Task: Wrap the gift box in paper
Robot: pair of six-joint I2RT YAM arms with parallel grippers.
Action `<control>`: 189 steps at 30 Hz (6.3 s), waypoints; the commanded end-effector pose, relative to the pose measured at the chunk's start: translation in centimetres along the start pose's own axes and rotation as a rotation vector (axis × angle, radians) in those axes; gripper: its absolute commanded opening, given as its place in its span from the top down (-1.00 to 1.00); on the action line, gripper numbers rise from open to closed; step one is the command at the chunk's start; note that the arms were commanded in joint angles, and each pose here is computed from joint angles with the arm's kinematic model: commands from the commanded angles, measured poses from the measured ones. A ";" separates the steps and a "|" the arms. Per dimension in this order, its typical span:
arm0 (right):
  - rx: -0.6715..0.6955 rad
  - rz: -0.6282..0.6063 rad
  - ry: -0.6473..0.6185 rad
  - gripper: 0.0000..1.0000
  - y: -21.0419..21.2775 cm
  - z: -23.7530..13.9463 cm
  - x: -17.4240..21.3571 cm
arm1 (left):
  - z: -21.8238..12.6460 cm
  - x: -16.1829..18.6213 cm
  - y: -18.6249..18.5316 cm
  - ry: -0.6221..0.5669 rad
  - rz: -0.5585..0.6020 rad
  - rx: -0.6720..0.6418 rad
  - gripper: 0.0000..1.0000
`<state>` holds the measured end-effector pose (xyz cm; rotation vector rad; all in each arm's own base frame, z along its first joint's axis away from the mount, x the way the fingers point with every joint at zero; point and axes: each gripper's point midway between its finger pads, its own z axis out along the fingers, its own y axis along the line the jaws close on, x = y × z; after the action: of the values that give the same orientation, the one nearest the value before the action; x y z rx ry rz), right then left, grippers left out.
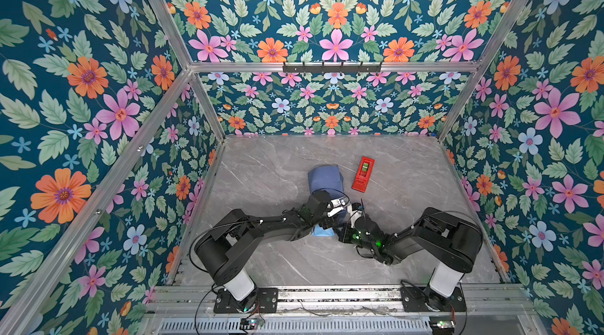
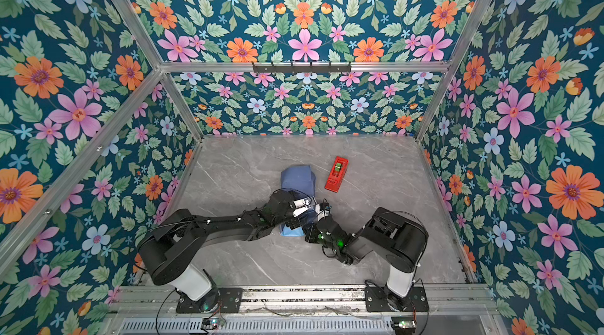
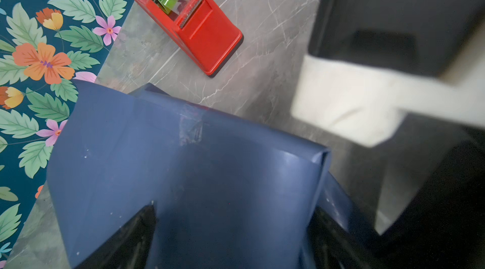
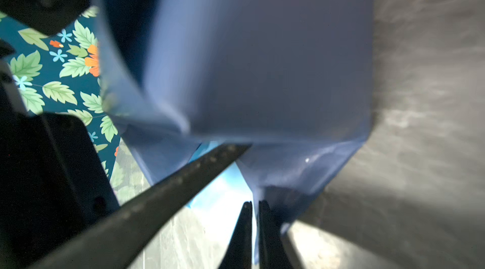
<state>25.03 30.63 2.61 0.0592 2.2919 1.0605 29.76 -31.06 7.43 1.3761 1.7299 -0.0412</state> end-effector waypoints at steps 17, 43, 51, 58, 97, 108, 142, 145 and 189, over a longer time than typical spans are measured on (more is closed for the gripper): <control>0.036 0.006 0.039 0.84 -2.0 -0.7 0.7 | 0.2 1.7 -0.9 0.066 -0.015 0.034 -0.84; 0.007 -0.027 -0.014 0.85 0.8 -1.7 -1.1 | -1.3 -1.0 -0.3 -0.032 -0.086 0.049 -0.94; 0.043 -0.023 -0.032 0.86 0.0 0.3 -1.5 | -3.2 -1.9 0.0 -0.076 -0.112 0.049 -0.95; 0.028 -0.019 -0.053 0.86 0.0 1.6 -1.8 | -6.0 -2.5 1.1 -0.127 -0.222 0.014 -0.95; 0.019 -0.274 0.173 -0.19 8.6 -2.7 -10.6 | -8.9 13.3 -0.7 0.129 -1.367 -0.123 -0.10; 0.112 -0.252 0.266 -0.19 5.4 1.1 -10.2 | -6.2 11.4 -0.7 0.091 -1.308 -0.037 0.32; 0.143 -0.203 0.298 -0.09 3.3 1.5 -8.4 | -6.3 7.4 -0.4 0.054 -1.175 -0.062 0.68; 0.141 -0.199 0.299 -0.08 3.3 1.5 -8.3 | -6.0 7.4 -0.9 0.063 -1.182 -0.053 0.68; 0.118 -0.169 0.314 -0.05 3.2 2.0 -7.7 | -1.9 6.2 -1.2 0.032 -1.176 -0.047 0.48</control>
<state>33.74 33.27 10.71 -0.2982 2.4264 0.9430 26.47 -26.08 3.23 0.1912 2.3671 -0.6603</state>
